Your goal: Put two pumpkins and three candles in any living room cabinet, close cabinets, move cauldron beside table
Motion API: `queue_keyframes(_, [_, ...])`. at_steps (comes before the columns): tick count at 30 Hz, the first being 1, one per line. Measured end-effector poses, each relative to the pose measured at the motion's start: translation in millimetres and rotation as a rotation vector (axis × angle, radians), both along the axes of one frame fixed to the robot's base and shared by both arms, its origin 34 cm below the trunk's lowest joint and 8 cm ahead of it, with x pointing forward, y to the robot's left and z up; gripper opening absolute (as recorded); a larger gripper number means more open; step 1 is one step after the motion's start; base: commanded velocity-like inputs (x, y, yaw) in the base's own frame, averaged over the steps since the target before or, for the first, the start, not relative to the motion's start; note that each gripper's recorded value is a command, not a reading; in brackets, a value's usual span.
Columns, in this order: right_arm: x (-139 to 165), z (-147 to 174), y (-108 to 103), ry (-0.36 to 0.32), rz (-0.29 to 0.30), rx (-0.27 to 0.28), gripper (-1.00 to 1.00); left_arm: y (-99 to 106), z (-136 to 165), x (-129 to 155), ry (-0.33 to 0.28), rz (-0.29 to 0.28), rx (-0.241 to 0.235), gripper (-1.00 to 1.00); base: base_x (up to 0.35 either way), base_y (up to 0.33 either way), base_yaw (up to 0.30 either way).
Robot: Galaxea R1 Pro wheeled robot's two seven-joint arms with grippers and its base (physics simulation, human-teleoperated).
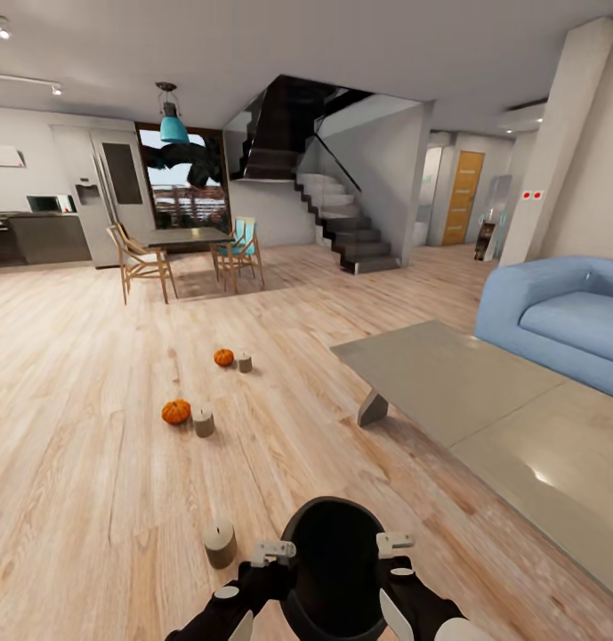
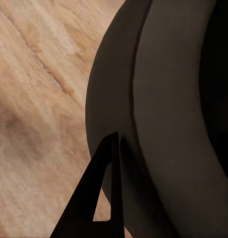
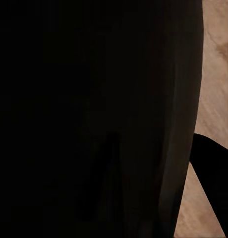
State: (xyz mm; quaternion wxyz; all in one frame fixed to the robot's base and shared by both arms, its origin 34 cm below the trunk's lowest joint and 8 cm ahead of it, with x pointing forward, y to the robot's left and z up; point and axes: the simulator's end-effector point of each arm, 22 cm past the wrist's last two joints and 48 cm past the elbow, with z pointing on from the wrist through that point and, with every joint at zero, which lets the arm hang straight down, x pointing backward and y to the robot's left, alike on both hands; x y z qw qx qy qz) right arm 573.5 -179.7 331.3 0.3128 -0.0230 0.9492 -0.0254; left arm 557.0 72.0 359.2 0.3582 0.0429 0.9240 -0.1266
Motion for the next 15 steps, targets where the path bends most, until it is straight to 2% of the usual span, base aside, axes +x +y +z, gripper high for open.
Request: queue_keyframes(15, [7.7, 32.8, -0.4, 0.001, 0.001, -0.001, -1.00, 2.2, 30.2, 5.9, 0.008, 0.005, 0.005, -1.00, 0.000, 0.000, 0.000])
